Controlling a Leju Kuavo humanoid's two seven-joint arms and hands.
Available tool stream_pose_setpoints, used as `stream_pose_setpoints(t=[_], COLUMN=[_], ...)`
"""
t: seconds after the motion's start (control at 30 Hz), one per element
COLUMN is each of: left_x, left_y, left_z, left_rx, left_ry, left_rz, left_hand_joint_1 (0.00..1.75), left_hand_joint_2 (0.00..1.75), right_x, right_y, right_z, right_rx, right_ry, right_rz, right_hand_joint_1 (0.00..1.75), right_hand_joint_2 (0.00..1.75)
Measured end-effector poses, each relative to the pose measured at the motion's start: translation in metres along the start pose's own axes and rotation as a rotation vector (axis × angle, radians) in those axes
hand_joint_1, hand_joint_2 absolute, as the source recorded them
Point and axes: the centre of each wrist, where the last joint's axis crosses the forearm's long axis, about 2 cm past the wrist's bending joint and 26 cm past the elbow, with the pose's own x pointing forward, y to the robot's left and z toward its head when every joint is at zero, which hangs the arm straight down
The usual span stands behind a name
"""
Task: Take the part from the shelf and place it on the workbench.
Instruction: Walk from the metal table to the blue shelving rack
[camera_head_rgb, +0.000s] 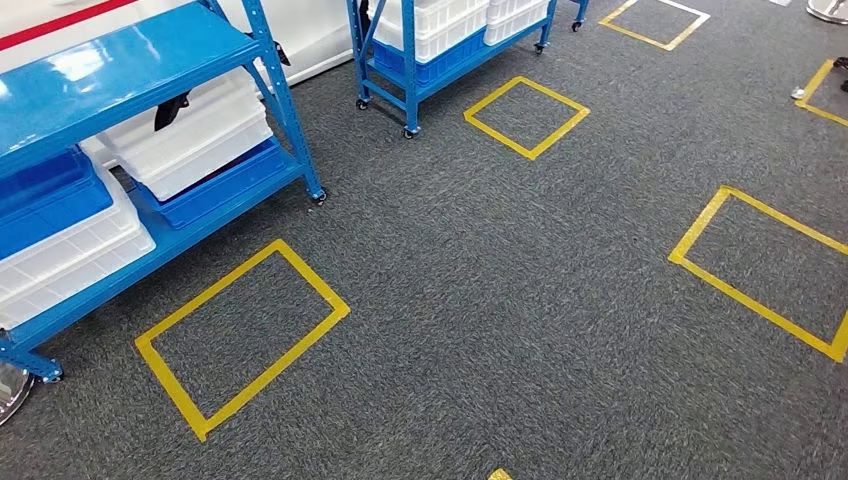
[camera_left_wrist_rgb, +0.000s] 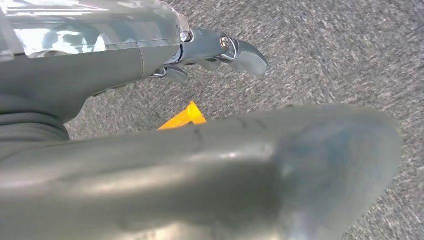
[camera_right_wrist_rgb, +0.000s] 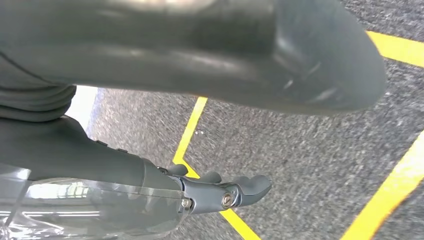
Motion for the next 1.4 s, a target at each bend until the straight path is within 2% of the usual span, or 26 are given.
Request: stream_pose_setpoints(t=[1.17,1.4], left_x=[-0.001,-0.006], left_y=[-0.004,-0.010], left_z=[0.001,0.003], left_rx=[-0.011,0.034], left_ry=[-0.013,-0.021], left_rz=[0.003,0.099], left_hand_joint_1=[0.00,0.00], left_hand_joint_2=[0.00,0.00], right_x=[0.004,-0.025], right_y=[0.000,0.020], right_z=[0.000,0.007], right_rx=[-0.005,-0.010], right_ry=[-0.007,0.015], right_rz=[0.001,0.090], right_hand_joint_1=[0.00,0.00], right_hand_joint_2=[0.00,0.00])
